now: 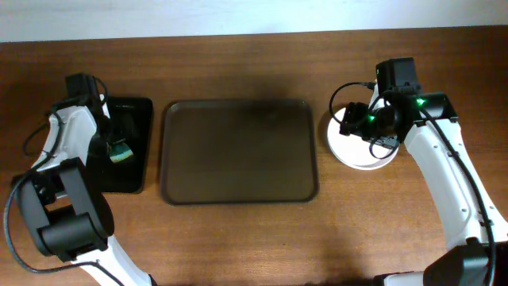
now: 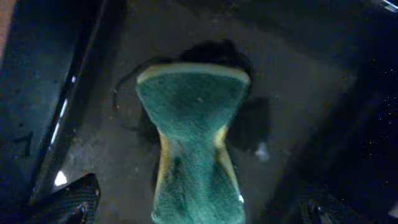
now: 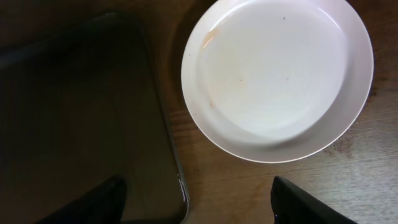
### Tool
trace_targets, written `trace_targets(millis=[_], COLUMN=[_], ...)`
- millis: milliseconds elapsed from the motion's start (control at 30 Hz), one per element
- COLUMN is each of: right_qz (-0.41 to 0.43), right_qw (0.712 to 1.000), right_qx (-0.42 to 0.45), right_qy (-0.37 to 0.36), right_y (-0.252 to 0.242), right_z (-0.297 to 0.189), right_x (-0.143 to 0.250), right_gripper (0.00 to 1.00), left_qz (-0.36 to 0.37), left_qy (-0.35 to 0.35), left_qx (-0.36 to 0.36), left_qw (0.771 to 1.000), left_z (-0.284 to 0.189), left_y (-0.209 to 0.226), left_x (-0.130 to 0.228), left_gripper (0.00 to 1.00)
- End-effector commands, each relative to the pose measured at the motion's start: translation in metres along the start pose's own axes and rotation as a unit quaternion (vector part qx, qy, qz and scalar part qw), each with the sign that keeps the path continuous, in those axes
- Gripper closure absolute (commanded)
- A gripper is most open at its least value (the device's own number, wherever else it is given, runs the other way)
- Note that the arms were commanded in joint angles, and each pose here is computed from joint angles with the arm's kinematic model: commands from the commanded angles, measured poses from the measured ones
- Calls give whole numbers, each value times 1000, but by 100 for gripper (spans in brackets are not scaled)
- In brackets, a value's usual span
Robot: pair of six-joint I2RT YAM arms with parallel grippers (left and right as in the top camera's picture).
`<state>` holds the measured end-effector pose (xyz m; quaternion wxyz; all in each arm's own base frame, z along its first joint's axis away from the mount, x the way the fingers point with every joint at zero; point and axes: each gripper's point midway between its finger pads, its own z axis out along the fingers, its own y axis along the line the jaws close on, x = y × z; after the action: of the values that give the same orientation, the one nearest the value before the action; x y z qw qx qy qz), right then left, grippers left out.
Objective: Clean dirty plates on tray and stack at the side
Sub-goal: 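Place the sponge back on the black tray with the left gripper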
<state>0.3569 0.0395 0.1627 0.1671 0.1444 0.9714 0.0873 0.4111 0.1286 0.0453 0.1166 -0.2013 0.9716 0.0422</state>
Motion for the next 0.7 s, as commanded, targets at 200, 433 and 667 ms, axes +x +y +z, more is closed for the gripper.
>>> trace_targets(millis=[200, 433, 667], right_qz=[-7, -7, -11], right_qw=[972, 945, 927], right_qx=[5, -33, 13], right_qy=[-237, -324, -374], right_y=[-8, -19, -43], right_z=[-171, -246, -241], right_x=[-15, 30, 41], right_gripper=[13, 2, 2], left_qz=[12, 13, 13], left_qy=[-221, -221, -221], left_qx=[71, 71, 71], left_qw=[973, 973, 973], left_z=[-200, -200, -200], left_y=[-25, -25, -25], left_x=[-66, -66, -66], left_gripper=[1, 1, 1])
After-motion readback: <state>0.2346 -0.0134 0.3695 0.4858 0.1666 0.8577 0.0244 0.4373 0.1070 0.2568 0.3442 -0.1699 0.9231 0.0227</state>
